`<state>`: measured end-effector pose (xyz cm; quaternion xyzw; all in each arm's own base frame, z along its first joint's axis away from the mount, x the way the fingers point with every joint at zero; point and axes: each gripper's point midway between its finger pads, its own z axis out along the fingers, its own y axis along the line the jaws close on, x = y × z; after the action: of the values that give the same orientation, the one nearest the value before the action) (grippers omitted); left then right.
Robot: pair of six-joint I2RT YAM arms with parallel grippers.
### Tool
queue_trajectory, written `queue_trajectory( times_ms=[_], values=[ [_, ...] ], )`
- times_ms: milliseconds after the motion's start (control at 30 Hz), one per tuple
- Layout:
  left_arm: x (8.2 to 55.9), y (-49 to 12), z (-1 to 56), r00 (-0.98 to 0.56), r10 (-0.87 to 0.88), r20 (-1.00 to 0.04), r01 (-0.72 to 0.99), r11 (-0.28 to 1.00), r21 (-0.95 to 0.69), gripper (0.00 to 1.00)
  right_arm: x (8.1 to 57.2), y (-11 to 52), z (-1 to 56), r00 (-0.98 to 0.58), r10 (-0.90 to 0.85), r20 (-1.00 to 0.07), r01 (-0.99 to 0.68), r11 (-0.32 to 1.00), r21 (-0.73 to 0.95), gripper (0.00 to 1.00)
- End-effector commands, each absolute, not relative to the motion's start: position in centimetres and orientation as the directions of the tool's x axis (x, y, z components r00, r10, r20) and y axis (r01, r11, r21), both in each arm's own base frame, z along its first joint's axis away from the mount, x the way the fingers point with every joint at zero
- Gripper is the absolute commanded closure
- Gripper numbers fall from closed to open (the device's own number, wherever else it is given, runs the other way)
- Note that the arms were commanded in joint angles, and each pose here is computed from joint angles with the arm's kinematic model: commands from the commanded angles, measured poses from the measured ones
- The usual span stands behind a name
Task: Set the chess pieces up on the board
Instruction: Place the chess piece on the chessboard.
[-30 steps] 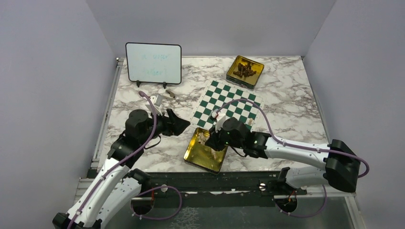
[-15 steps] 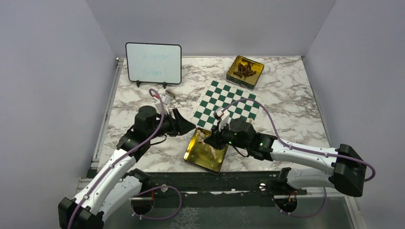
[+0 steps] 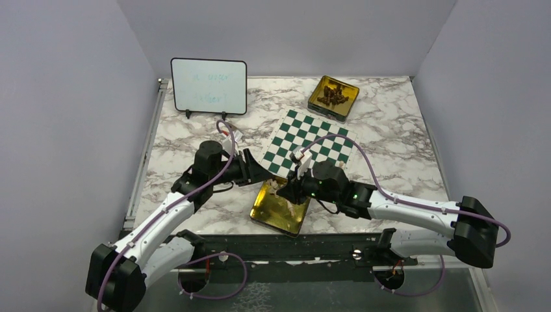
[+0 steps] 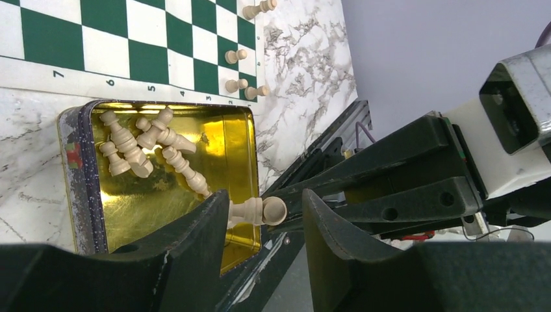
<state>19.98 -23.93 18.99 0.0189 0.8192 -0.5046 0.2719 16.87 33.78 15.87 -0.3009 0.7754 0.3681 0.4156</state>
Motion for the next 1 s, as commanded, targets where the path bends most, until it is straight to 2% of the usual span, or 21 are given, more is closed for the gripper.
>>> queue_trajectory(
  times_ms=[0,367,500,600,700,967],
  values=[
    [19.5,-24.5,19.3,-0.857,-0.227,-0.462,0.331,0.444,-0.833,0.54,16.6,34.4,17.1,-0.438,-0.135,-0.889,-0.8,0.51,0.317,0.9],
    [19.0,-24.8,19.1,-0.872,-0.213,-0.441,0.329,0.413,-0.849,0.62,17.0,34.3,16.2,-0.455,-0.141,-0.879,-0.781,0.538,0.318,0.9],
    [18.6,-25.0,18.6,-0.885,-0.191,-0.424,0.323,0.402,-0.857,0.71,17.1,34.3,15.8,-0.462,-0.144,-0.875,-0.774,0.547,0.318,0.9],
    [18.6,-25.0,18.6,-0.882,-0.192,-0.431,0.329,0.406,-0.853,0.85,17.2,34.3,15.4,-0.469,-0.152,-0.87,-0.769,0.555,0.317,0.9],
    [18.9,-24.8,18.7,-0.871,-0.202,-0.449,0.339,0.415,-0.844,0.95,17.2,33.9,14.2,-0.502,-0.168,-0.848,-0.746,0.581,0.326,0.91],
    [21.3,-23.7,19.4,-0.804,-0.259,-0.535,0.348,0.523,-0.778,1.0,15.9,32.1,10.9,-0.586,-0.205,-0.784,-0.695,0.625,0.356,0.91]
  ],
)
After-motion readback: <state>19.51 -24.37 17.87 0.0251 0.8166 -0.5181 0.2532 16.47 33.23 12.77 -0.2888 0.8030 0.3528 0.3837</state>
